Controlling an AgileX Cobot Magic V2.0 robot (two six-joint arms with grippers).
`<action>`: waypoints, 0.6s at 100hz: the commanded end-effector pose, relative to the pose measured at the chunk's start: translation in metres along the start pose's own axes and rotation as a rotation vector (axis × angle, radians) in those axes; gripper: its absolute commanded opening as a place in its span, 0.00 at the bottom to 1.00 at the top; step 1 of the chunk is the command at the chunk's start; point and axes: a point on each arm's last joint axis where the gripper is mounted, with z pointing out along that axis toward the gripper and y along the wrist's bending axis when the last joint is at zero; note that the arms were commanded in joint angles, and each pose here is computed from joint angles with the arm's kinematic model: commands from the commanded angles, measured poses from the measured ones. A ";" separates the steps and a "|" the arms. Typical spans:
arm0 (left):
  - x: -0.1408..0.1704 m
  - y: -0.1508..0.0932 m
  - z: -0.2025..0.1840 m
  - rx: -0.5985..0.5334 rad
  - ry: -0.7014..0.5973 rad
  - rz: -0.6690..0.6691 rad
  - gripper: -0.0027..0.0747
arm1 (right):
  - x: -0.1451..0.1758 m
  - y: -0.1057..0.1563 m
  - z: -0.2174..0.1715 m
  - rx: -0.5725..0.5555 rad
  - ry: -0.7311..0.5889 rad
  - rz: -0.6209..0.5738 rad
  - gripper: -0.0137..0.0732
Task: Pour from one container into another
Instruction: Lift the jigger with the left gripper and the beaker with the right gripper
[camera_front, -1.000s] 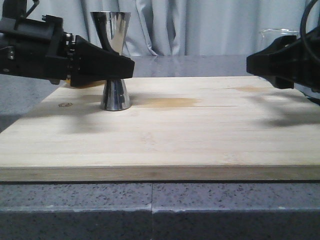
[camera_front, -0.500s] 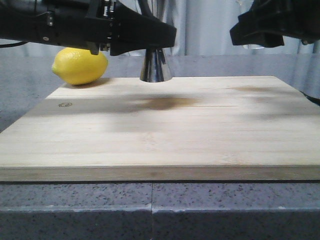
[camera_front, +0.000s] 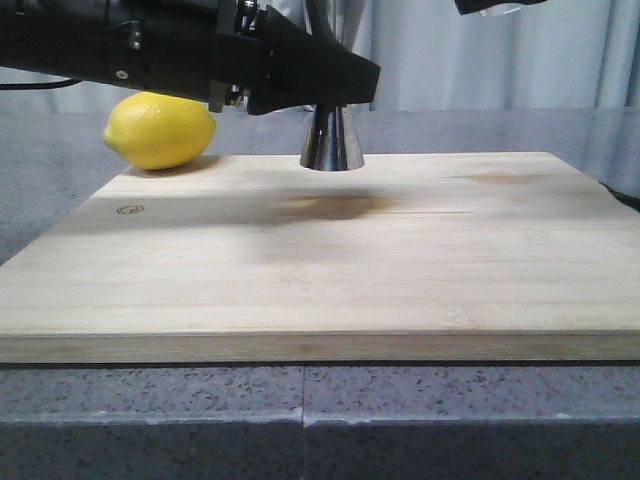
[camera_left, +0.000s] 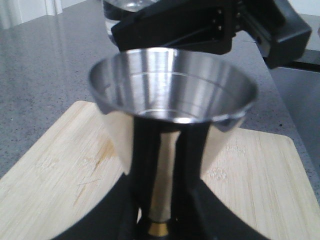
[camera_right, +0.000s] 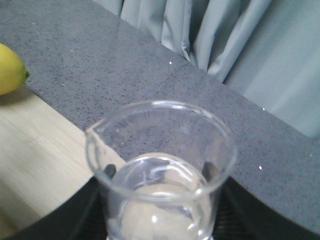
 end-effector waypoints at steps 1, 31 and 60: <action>-0.035 -0.006 0.000 0.019 -0.134 0.015 0.11 | -0.030 -0.003 -0.012 0.014 -0.154 -0.071 0.52; -0.035 -0.010 0.004 0.038 -0.106 0.008 0.11 | -0.038 0.005 -0.013 -0.011 -0.204 -0.161 0.52; -0.034 -0.009 0.004 0.033 -0.103 0.003 0.11 | -0.046 0.017 -0.015 -0.047 -0.269 -0.300 0.52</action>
